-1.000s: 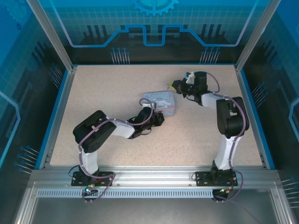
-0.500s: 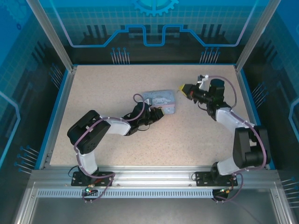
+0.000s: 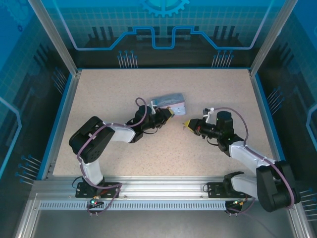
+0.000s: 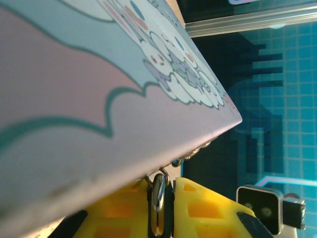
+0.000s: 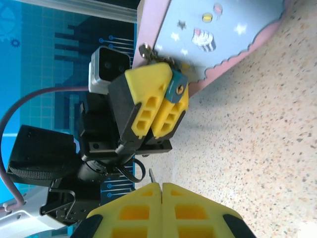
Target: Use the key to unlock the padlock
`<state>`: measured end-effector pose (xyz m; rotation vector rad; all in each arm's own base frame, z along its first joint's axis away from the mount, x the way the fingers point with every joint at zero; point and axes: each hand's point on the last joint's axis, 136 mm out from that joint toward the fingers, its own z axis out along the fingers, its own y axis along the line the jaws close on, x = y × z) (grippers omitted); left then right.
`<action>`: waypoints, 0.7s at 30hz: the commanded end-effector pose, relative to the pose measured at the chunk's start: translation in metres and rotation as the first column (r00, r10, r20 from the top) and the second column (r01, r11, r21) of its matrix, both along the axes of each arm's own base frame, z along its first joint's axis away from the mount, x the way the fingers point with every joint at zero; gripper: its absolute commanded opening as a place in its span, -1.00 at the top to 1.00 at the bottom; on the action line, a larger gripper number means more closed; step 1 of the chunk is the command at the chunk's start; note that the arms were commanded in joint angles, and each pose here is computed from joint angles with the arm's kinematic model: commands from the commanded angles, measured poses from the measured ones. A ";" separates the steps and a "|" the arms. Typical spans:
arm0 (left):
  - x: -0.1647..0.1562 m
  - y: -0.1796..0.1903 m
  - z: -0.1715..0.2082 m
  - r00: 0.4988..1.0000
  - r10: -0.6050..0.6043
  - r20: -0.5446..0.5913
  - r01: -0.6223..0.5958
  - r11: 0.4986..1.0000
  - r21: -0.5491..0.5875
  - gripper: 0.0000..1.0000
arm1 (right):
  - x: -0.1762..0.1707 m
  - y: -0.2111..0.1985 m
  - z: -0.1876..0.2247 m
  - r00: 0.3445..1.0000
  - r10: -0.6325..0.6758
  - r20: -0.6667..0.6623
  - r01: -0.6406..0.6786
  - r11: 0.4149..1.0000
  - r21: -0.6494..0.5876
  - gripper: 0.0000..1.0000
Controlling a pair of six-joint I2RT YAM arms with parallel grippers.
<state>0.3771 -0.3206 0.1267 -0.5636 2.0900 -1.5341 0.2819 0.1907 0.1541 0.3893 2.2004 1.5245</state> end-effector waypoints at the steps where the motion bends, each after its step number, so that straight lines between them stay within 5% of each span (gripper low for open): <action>1: -0.002 -0.002 0.042 0.999 0.001 0.054 0.006 0.992 -0.124 1.00 | 0.006 0.003 0.009 0.998 -0.055 0.031 0.055 0.998 0.019 1.00; 9: -0.004 0.012 0.052 0.997 0.071 0.034 -0.063 0.980 -0.186 1.00 | 0.016 -0.002 0.001 0.987 -0.157 -0.022 0.158 0.986 0.053 1.00; 21: -0.002 0.016 0.061 0.993 0.117 -0.004 -0.113 0.953 -0.283 1.00 | 0.026 0.019 0.016 0.992 -0.127 -0.027 0.129 0.984 0.127 1.00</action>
